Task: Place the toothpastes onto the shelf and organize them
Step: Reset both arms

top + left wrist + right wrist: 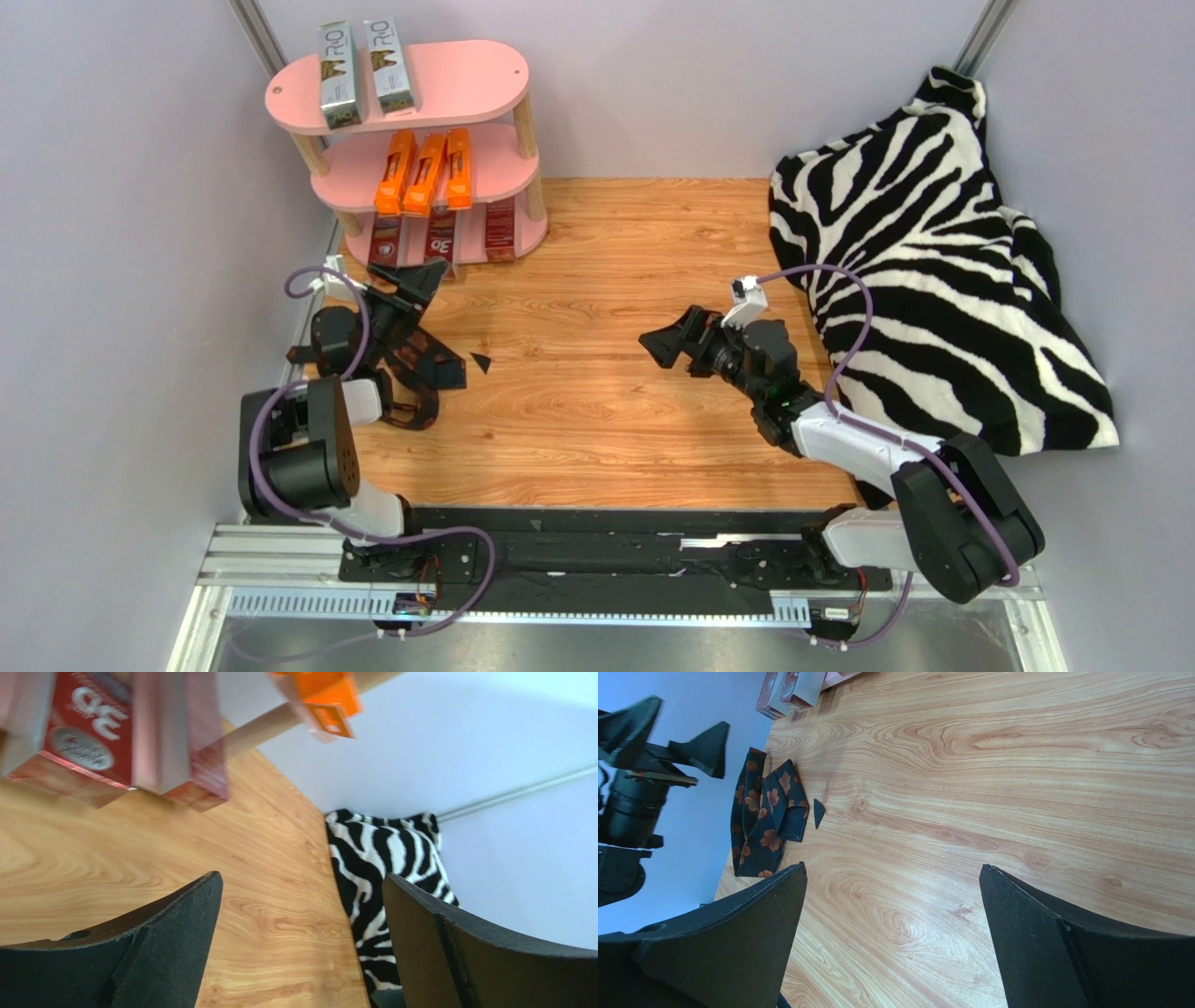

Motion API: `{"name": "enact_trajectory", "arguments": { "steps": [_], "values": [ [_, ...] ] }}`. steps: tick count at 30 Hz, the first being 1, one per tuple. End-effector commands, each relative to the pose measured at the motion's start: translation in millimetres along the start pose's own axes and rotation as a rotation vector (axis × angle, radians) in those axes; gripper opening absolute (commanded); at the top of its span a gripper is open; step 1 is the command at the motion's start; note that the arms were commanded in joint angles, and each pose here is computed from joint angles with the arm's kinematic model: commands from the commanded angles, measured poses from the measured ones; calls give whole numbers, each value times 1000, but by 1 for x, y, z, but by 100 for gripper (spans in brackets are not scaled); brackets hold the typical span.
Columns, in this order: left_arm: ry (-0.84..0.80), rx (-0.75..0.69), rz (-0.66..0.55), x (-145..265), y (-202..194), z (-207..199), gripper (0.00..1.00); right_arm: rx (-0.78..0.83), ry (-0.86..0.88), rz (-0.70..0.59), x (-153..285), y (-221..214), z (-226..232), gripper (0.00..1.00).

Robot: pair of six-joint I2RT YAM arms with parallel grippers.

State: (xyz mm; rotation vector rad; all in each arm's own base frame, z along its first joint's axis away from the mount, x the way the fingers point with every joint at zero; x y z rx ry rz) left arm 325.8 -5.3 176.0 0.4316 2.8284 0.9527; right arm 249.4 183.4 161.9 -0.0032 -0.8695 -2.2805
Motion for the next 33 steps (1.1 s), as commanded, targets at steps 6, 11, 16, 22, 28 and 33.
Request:
{"name": "enact_trajectory", "arguments": {
  "steps": [6,11,16,22,28,33],
  "values": [
    [-149,-189,7,29,16,-69,97,12,25,-68,8,7,6,100],
    [46,-330,52,53,21,-99,98,77,-3,-120,26,20,32,100],
    [37,-450,86,70,29,-136,99,132,-82,-166,53,34,51,100],
    [-8,-538,98,86,34,-164,99,195,-157,-234,94,54,66,100],
    [-90,-536,142,88,25,-167,99,228,-167,-273,117,65,75,100],
    [-113,-543,130,91,23,-167,99,240,-186,-270,122,69,79,100]
  ]
}}
Point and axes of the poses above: each gripper's point midway between its finger pads, its own x axis back along the fingers, its own z axis along the line the jaws close on, y = z × x, the point moved 8 cm from there along x, back along the fingers, and after that the axes turned 9 degrees about -x, right-handed, at the moved point
